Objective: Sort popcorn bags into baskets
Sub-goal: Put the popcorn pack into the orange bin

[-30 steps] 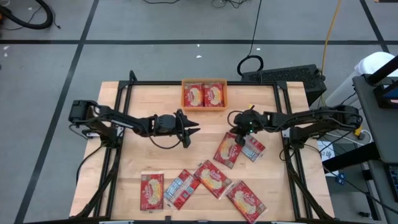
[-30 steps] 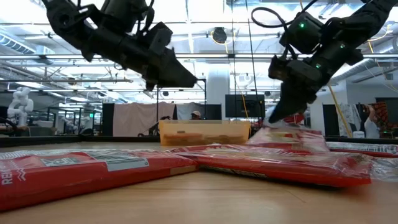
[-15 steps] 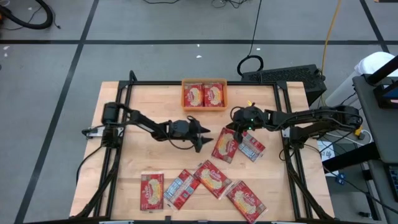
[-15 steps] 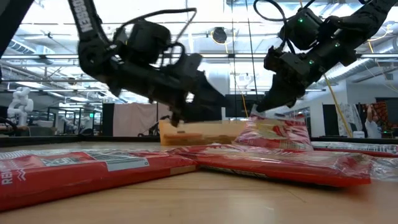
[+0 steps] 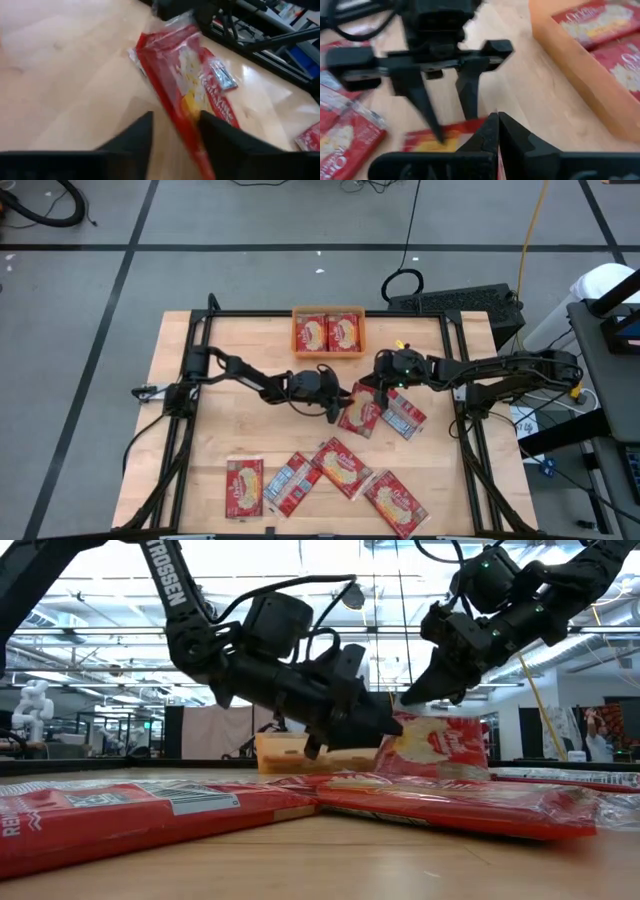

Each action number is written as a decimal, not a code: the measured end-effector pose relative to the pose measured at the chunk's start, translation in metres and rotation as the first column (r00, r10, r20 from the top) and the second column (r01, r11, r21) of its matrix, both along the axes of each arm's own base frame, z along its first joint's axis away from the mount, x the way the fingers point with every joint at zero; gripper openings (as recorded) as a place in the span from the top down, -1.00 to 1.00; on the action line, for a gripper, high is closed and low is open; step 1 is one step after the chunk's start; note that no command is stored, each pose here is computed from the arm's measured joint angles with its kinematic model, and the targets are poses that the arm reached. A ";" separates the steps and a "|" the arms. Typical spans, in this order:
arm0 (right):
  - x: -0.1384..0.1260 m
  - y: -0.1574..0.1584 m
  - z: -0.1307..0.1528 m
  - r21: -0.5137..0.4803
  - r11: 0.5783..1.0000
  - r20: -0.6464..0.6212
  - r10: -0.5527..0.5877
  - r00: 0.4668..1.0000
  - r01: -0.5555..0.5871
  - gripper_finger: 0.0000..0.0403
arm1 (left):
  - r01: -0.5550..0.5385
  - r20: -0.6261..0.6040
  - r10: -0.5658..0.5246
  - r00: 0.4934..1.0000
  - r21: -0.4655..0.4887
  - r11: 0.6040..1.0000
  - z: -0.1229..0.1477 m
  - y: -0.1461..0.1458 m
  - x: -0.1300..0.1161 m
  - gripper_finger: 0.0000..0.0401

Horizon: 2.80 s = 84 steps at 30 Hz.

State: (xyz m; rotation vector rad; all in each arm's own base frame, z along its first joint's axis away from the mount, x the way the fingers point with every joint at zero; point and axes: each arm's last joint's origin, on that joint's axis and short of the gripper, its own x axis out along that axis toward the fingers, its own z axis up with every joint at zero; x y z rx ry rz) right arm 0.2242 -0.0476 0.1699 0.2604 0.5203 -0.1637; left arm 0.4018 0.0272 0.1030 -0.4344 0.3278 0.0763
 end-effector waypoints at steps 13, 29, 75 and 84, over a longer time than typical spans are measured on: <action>-0.011 0.003 0.029 0.028 0.999 0.144 -0.023 0.989 0.019 0.94 | 0.159 0.050 -0.161 0.986 0.042 0.986 0.025 0.033 -0.007 0.98; 0.038 0.009 0.137 -0.201 0.979 -0.012 0.013 1.000 -0.015 0.16 | 0.277 -0.405 -0.033 0.914 0.562 0.780 0.139 0.024 -0.066 0.99; 0.065 0.012 0.106 -0.265 0.964 -0.242 -0.032 0.970 -0.034 0.93 | -0.005 -0.444 0.361 0.820 0.625 0.781 0.142 0.013 -0.100 0.45; 0.029 0.016 0.093 -0.283 0.953 0.201 -0.052 0.978 0.109 0.95 | -0.262 -0.207 0.409 0.889 0.502 0.824 0.114 0.011 -0.122 0.45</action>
